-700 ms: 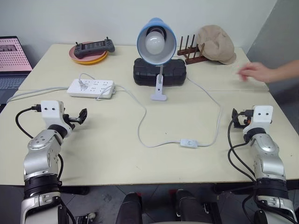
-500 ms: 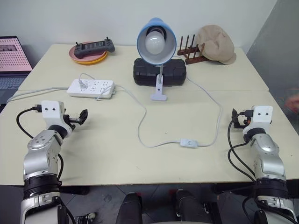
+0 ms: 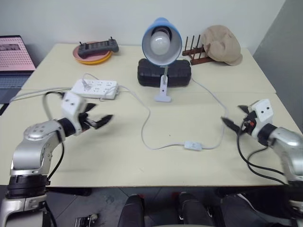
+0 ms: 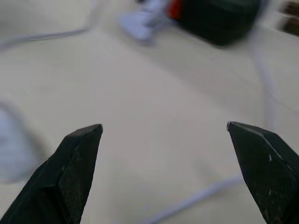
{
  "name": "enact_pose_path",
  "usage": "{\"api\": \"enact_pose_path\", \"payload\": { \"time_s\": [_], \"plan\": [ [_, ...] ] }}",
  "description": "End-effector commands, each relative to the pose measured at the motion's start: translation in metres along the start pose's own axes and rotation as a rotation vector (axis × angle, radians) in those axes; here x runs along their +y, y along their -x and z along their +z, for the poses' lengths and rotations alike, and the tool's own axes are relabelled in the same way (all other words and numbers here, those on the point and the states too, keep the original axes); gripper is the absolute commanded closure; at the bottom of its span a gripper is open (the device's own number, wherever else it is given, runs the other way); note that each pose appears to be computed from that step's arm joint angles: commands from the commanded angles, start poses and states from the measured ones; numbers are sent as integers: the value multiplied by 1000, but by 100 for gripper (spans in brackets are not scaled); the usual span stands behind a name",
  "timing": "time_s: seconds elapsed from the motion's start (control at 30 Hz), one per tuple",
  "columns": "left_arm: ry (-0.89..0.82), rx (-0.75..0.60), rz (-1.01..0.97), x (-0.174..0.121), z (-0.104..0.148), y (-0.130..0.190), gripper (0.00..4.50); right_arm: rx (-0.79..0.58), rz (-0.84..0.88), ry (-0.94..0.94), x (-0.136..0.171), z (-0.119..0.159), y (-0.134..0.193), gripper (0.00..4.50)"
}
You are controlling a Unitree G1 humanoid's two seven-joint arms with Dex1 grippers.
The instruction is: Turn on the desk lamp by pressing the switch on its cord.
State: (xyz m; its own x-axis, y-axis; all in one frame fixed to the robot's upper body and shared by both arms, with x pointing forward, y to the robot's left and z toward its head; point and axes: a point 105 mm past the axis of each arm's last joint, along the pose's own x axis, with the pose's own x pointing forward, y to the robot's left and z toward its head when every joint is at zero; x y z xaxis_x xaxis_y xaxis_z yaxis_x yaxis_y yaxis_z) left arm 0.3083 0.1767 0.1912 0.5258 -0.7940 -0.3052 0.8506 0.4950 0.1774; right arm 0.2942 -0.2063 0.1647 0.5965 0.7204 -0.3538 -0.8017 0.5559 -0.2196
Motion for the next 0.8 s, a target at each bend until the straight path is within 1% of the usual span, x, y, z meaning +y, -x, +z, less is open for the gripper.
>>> {"api": "enact_pose_path", "payload": {
  "time_s": [0.03, 0.17, 0.23, 0.33, 0.4, 0.53, 0.6, 0.8],
  "plan": [
    [-71, 59, -285, -40, 16, -10, 0, 55, 188, 2, 21, 9, 8, 3],
    [-130, 127, -401, -52, 11, -14, 0, 95, 241, 35, 28, 10, 7, 3],
    [-170, 140, -418, -52, 8, -19, 0, 97, 241, 52, 31, 10, 4, 3],
    [-204, 135, -420, -52, 6, -24, 0, 95, 226, 96, 34, 6, -4, 3],
    [-219, 123, -423, -54, 4, -28, 0, 89, 210, 136, 41, -1, -14, 3],
    [-218, 94, -413, -56, 6, -31, 0, 34, 175, 191, 56, -5, -34, 3],
    [-214, 86, -409, -57, 6, -32, 0, 23, 149, 264, 60, -8, -43, 3],
    [-217, 77, -415, -62, 5, -34, 0, 23, 179, 317, 71, -17, -54, 3]
  ]
}}
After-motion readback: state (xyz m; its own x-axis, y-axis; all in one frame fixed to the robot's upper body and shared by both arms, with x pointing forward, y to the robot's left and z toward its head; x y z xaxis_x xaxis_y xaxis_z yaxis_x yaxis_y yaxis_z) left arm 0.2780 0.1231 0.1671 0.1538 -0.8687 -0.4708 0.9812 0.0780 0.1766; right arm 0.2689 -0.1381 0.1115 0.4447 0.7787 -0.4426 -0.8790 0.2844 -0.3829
